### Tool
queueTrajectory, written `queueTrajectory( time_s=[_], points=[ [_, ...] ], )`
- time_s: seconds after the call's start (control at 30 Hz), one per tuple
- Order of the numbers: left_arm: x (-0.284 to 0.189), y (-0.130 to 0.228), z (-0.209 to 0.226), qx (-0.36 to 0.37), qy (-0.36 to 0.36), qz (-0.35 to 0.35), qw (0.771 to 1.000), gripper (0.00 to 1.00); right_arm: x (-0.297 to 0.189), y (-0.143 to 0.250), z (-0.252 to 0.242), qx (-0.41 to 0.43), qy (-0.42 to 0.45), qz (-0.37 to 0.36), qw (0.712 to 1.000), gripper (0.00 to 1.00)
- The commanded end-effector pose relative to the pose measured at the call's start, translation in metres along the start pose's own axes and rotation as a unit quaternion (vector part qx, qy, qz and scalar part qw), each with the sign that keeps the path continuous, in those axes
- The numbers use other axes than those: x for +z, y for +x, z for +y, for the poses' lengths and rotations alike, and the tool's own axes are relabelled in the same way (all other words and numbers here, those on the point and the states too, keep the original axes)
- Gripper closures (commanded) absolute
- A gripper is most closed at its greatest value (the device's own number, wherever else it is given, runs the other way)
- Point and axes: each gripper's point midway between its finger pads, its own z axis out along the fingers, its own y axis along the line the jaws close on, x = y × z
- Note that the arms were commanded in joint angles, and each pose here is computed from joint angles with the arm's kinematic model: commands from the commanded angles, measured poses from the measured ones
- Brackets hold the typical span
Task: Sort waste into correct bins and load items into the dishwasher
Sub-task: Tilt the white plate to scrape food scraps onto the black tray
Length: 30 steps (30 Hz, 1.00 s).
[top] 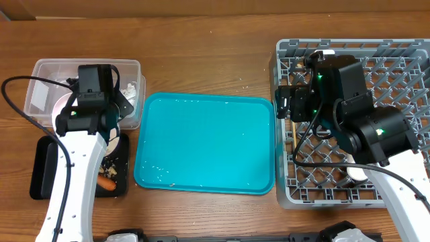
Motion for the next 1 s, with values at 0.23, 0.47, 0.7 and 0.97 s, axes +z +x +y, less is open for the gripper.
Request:
queueTrajectory(
  time_s=[0.23,0.47,0.7,0.97],
  points=[
    [-0.011,0.008,0.014,-0.002,0.069,-0.009,0.998,0.96,-0.007,-0.008,0.004,0.001,-0.007,-0.015,1.000,0.00],
    [0.005,0.020,0.023,-0.036,0.111,0.010,0.993,0.96,-0.007,-0.008,0.004,0.001,-0.007,-0.015,1.000,0.00],
    [-0.012,0.016,0.027,-0.044,0.152,0.003,0.987,0.96,-0.006,-0.008,0.004,0.001,-0.007,-0.014,1.000,0.00],
    [-0.034,0.013,0.024,-0.032,0.175,-0.022,0.984,0.96,-0.007,-0.008,0.004,0.001,-0.007,-0.015,1.000,0.00]
  ],
)
